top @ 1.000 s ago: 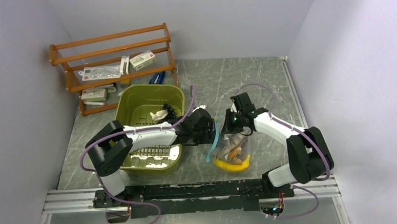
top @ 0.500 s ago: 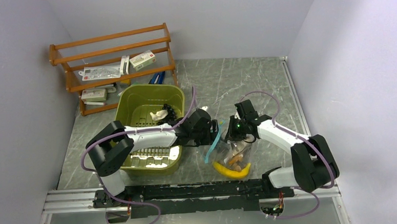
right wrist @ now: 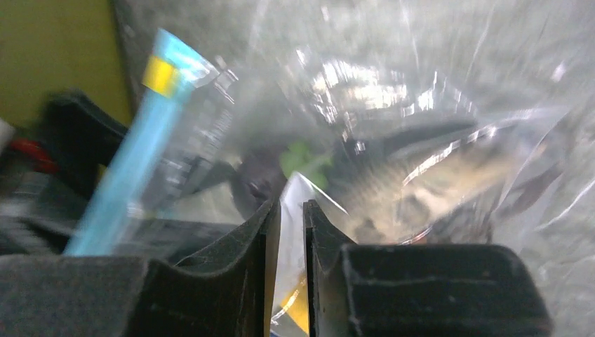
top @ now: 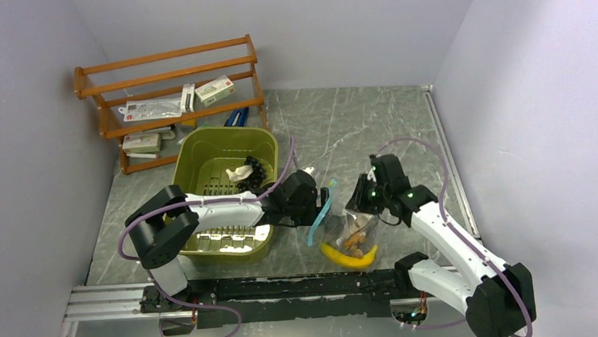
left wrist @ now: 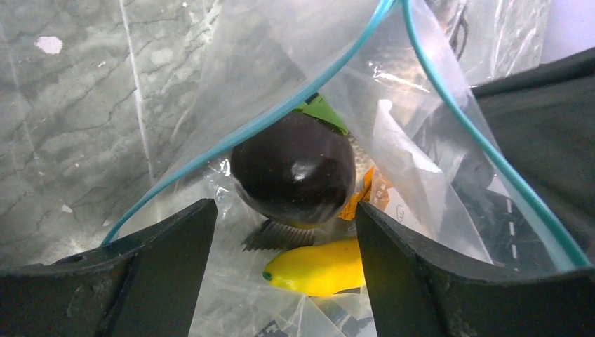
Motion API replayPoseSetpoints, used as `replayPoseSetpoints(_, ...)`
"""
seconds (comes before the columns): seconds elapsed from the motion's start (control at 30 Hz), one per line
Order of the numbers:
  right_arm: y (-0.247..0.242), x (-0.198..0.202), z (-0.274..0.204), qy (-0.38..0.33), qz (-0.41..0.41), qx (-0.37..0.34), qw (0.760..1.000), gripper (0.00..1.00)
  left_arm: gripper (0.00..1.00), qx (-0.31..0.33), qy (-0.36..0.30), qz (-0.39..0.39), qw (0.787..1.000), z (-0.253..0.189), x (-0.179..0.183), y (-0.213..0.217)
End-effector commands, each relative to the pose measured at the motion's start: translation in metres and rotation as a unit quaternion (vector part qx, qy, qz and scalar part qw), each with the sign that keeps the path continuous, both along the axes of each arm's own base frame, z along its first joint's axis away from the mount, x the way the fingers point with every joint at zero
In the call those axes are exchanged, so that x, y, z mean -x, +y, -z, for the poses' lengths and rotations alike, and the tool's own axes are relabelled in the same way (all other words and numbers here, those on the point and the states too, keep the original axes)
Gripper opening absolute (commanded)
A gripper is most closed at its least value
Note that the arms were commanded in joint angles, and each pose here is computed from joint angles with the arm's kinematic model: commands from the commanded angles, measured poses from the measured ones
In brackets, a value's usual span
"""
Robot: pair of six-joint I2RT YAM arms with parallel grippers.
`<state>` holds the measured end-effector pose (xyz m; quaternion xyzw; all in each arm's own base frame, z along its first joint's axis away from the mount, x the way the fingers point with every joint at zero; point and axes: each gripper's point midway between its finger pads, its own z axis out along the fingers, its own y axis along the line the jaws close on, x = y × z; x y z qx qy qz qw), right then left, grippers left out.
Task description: Open the zip-top bag and remove the fake food
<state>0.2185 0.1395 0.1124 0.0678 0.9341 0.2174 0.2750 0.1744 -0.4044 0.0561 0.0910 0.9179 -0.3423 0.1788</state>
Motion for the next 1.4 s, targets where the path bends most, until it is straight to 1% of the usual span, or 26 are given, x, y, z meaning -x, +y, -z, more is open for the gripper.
replayPoseSetpoints(0.0, 0.018, 0.036, 0.032, 0.069, -0.014, -0.067, 0.995, 0.19, 0.85, 0.029, -0.011, 0.027, 0.999, -0.017, 0.000, -0.019)
replayPoseSetpoints(0.1, 0.024, 0.042, 0.050, 0.088, -0.016, -0.090, 0.992, 0.18, 0.86, 0.037, -0.004, 0.049, 0.998, -0.016, 0.005, -0.025)
replayPoseSetpoints(0.23, 0.015, 0.042, 0.072, 0.106, 0.017, -0.069, 0.992, 0.16, 0.85, 0.025, 0.008, 0.068, 0.997, -0.006, 0.009, -0.027)
replayPoseSetpoints(0.37, 0.014, 0.044, 0.079, 0.112, 0.023, -0.068, 0.991, 0.16, 0.83, 0.007, 0.013, 0.068, 0.998, 0.003, 0.010, -0.024)
replayPoseSetpoints(0.53, 0.010, 0.048, 0.082, 0.115, 0.027, -0.061, 0.991, 0.16, 0.84, -0.021, 0.014, 0.058, 0.998, 0.011, 0.007, -0.017)
replayPoseSetpoints(0.6, 0.006, 0.047, 0.081, 0.114, 0.038, -0.052, 0.991, 0.15, 0.85, -0.006, 0.007, 0.052, 0.999, 0.004, 0.005, -0.018)
replayPoseSetpoints(0.73, 0.000, 0.041, 0.065, 0.087, 0.055, -0.048, 0.994, 0.15, 0.86, 0.024, -0.011, 0.031, 0.999, -0.012, -0.005, -0.016)
replayPoseSetpoints(0.8, -0.001, 0.038, 0.056, 0.073, 0.060, -0.051, 0.994, 0.15, 0.85, 0.034, -0.012, 0.023, 0.999, -0.017, -0.012, -0.013)
replayPoseSetpoints(0.87, -0.001, 0.035, 0.050, 0.062, 0.061, -0.052, 0.995, 0.15, 0.82, 0.042, -0.008, 0.021, 0.999, -0.019, -0.018, -0.012)
replayPoseSetpoints(0.9, -0.001, 0.034, 0.048, 0.059, 0.062, -0.052, 0.995, 0.15, 0.77, 0.046, -0.007, 0.021, 0.999, -0.019, -0.020, -0.012)
replayPoseSetpoints(0.93, -0.001, 0.032, 0.046, 0.057, 0.062, -0.052, 0.995, 0.15, 0.75, 0.049, -0.006, 0.025, 0.998, -0.019, -0.019, -0.013)
replayPoseSetpoints(1.03, 0.003, 0.027, 0.045, 0.054, 0.054, -0.052, 0.996, 0.15, 0.72, 0.053, 0.000, 0.031, 0.998, -0.019, -0.018, -0.018)
replayPoseSetpoints(1.17, 0.012, 0.020, 0.051, 0.059, 0.036, -0.059, 0.996, 0.15, 0.73, 0.056, 0.009, 0.028, 0.998, -0.015, -0.017, -0.018)
replayPoseSetpoints(1.23, 0.017, 0.021, 0.059, 0.074, 0.024, -0.064, 0.995, 0.15, 0.75, 0.054, 0.011, 0.030, 0.998, -0.013, -0.017, -0.018)
replayPoseSetpoints(1.37, 0.022, 0.030, 0.081, 0.106, 0.015, -0.074, 0.991, 0.15, 0.75, 0.043, 0.023, 0.036, 0.998, -0.004, -0.015, -0.020)
